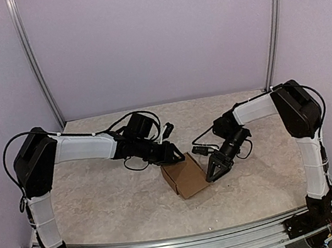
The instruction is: Fold the paper box
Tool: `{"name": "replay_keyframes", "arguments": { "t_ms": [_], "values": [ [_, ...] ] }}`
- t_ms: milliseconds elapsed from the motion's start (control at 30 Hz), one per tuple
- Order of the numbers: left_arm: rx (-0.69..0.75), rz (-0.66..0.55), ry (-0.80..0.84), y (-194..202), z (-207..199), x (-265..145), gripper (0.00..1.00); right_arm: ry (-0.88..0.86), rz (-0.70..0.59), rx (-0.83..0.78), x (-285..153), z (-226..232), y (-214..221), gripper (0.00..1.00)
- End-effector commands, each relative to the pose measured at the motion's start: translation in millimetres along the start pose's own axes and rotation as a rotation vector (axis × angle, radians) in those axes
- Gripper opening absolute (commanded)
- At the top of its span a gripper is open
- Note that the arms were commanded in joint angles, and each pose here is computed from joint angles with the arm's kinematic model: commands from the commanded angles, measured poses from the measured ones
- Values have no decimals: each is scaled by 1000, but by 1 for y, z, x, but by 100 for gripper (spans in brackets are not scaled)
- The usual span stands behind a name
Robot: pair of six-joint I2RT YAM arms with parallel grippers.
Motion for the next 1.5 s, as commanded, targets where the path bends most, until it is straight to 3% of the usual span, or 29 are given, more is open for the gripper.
{"name": "replay_keyframes", "arguments": {
  "t_ms": [0,167,367,833,1100,1467],
  "values": [
    [-84,137,-76,37,21,14,36,-97,0,-29,4,14,-2,52],
    [-84,136,-77,38,19,13,36,-181,9,-49,9,27,-2,55],
    [-88,136,-80,39,20,13,36,-194,4,-60,15,33,-3,52],
    [-95,135,-81,38,16,12,36,-13,3,-4,19,10,0,21],
    [-74,128,-106,35,7,3,36,-64,-22,-5,7,12,-4,7],
    [-36,87,-121,36,-2,-14,36,-109,-40,-43,-11,19,-10,0]
  ]
}}
Point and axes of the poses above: each gripper's point midway between its finger pads, its own x axis out along the fingers, its own z axis along the line the jaws close on, y = z × x, the point moved 7 cm from there along -x, back along the fingers, and after that the axes turned 8 degrees about x, right-handed, at the moved point
